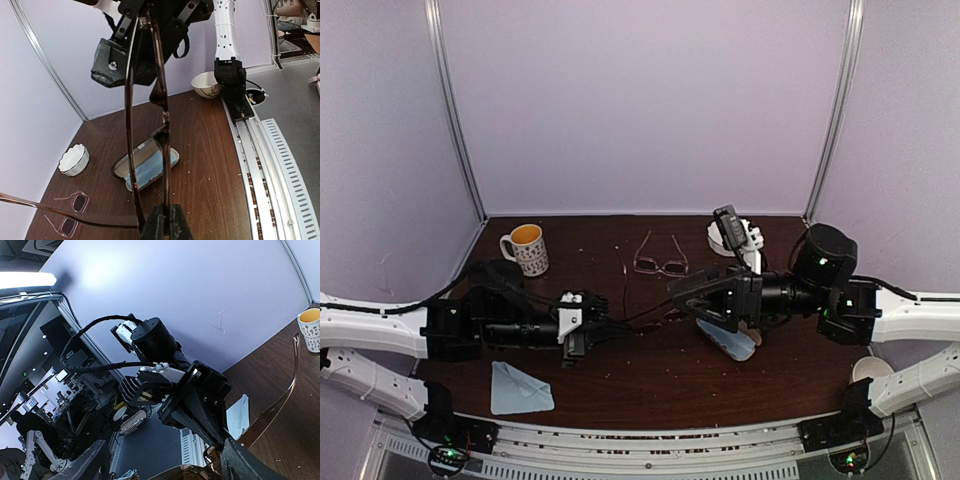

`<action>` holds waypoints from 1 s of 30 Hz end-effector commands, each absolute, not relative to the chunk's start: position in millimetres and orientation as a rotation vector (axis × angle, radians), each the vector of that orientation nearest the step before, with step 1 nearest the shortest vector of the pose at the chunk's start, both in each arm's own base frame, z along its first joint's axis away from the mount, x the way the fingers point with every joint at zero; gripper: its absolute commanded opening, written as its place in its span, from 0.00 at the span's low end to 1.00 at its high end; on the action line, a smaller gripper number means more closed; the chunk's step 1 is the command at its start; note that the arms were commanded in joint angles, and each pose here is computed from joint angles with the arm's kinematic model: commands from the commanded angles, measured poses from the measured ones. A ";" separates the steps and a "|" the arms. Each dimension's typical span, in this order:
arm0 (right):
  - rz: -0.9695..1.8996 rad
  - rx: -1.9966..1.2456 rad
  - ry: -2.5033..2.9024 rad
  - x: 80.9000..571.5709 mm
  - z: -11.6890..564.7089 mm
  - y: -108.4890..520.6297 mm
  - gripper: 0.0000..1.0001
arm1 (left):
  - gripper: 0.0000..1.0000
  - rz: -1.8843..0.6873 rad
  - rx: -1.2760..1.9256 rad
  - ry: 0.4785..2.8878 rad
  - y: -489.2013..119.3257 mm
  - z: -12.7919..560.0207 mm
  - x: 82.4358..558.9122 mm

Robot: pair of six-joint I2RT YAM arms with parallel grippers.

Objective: Organize the sunglasses
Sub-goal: Fold the right temple of the sunglasses with the sunglasses.

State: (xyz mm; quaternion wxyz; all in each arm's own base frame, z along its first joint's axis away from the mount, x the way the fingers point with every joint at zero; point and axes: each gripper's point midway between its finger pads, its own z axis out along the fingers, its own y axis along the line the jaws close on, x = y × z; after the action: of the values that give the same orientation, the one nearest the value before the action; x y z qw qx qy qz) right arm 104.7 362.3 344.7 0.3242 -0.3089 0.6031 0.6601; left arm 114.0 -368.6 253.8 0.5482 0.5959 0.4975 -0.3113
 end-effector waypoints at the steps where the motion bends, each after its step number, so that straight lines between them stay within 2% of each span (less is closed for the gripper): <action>1: 1.760 -0.844 1.567 93.4 348.4 360.9 0.77 | 0.00 -0.677 1.344 1.147 -368.4 267.4 126.0; 7: 1.362 -0.621 1.780 144.3 326.9 336.3 0.81 | 0.00 -0.538 1.338 1.185 -362.0 261.3 143.2; 13: 1.258 -0.474 1.901 158.2 310.5 315.6 1.00 | 0.00 -0.410 1.332 1.192 -359.7 256.4 159.3; 25: 1.233 -0.400 2.082 165.8 291.8 326.7 1.00 | 0.00 -0.301 1.419 1.163 -380.9 244.7 165.5; 30: 1.226 -0.422 2.108 169.1 286.9 336.5 0.93 | 0.00 -0.300 1.439 1.154 -388.7 242.1 162.6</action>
State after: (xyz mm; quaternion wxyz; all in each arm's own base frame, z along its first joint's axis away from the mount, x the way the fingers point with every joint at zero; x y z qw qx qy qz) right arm 166.6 332.6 285.5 0.3331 -0.1615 0.8003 0.4716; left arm 161.4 -378.2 218.9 0.5665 0.6285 0.5165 -0.1314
